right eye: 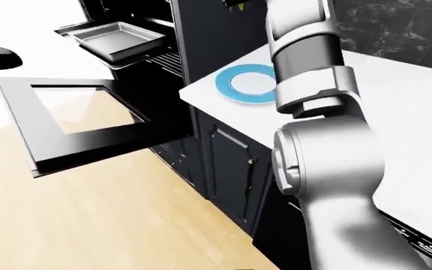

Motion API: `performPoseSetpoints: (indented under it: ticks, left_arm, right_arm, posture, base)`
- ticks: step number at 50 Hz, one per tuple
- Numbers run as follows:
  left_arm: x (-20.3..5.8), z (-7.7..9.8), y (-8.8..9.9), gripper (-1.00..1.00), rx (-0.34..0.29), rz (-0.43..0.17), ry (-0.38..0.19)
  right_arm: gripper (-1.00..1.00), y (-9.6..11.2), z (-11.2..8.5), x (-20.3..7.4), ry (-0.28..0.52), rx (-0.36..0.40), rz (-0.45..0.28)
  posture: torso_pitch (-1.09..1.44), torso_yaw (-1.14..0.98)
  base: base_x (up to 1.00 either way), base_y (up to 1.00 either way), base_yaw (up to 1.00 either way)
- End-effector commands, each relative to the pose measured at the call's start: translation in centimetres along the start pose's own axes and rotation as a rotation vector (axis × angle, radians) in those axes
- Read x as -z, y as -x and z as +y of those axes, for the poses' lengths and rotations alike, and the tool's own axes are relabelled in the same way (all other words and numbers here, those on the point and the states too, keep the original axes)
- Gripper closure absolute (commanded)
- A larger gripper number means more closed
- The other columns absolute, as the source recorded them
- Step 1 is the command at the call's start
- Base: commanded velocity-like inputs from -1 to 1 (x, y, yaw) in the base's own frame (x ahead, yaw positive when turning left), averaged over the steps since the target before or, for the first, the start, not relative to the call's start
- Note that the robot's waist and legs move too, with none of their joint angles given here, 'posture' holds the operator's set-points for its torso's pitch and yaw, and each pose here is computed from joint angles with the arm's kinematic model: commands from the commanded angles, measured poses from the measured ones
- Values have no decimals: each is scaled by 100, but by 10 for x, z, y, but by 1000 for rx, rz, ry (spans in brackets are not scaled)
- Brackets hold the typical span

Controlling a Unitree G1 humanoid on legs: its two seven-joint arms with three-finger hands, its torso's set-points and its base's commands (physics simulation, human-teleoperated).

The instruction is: Pick the corn from the top rack in the oven and place it on the plate on the counter.

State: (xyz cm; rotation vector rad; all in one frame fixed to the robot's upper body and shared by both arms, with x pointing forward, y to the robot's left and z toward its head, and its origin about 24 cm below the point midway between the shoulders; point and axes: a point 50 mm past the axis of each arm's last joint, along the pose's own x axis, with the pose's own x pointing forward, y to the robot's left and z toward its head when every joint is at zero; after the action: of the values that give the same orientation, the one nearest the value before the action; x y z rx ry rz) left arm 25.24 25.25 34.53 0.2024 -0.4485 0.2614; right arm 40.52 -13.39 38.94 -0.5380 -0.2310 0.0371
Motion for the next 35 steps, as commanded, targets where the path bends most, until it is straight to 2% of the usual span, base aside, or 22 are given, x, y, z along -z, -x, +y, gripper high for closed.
performPoseSetpoints:
  ticks: [1,8,10,11,12,14,17,20,21,25,30,35]
  left_arm:
    - [-18,5,2,-100,-24,-92,-3]
    - [-19,5,2,-100,-25,-92,-2]
    - [-20,4,2,-100,-25,-94,0]
    - [-19,4,2,-100,-24,-94,-2]
    - [-19,4,1,-100,-24,-94,-2]
    - [-19,2,1,-100,-23,-95,1]
    - [-20,1,0,-100,-19,-97,2]
    - [-20,2,1,-100,-22,-99,0]
    - [-20,2,1,-100,-22,-98,-1]
    - [-19,3,1,-100,-23,-98,-6]
    - [-15,5,2,-100,-27,-94,-6]
    - [-13,4,1,-100,-27,-92,-6]
  right_arm:
    - [100,7,-15,-33,13,54,-123]
    - [100,7,-20,-29,32,82,-98]
    - [100,8,-24,-26,8,97,-73]
    - [100,8,-25,-26,32,92,-70]
    - [100,8,-27,-22,38,104,-35]
    - [100,8,-27,-19,66,110,-28]
    - [100,7,-31,-9,74,129,22]
    - [100,5,-31,0,135,155,66]
    - [100,4,-28,4,149,122,84]
    - [100,3,-26,11,266,125,123]
    - [100,1,-17,25,316,58,184]
    - [100,0,-9,25,377,-1,193]
  posture:
    - [0,0]
    - [0,0]
    - [0,0]
    - [0,0]
    - [0,0]
    - [0,0]
    - [0,0]
    - [0,0]
    - [0,0]
    - [0,0]
    - [0,0]
    - [0,0]
  base:
    - [77,0,0]
    - [68,0,0]
    - [0,0,0]
    - [0,0,0]
    - [0,0,0]
    - [0,0,0]
    - [0,0,0]
    - [0,0,0]
    - [0,0,0]
    - [0,0,0]
    - [0,0,0]
    - [0,0,0]
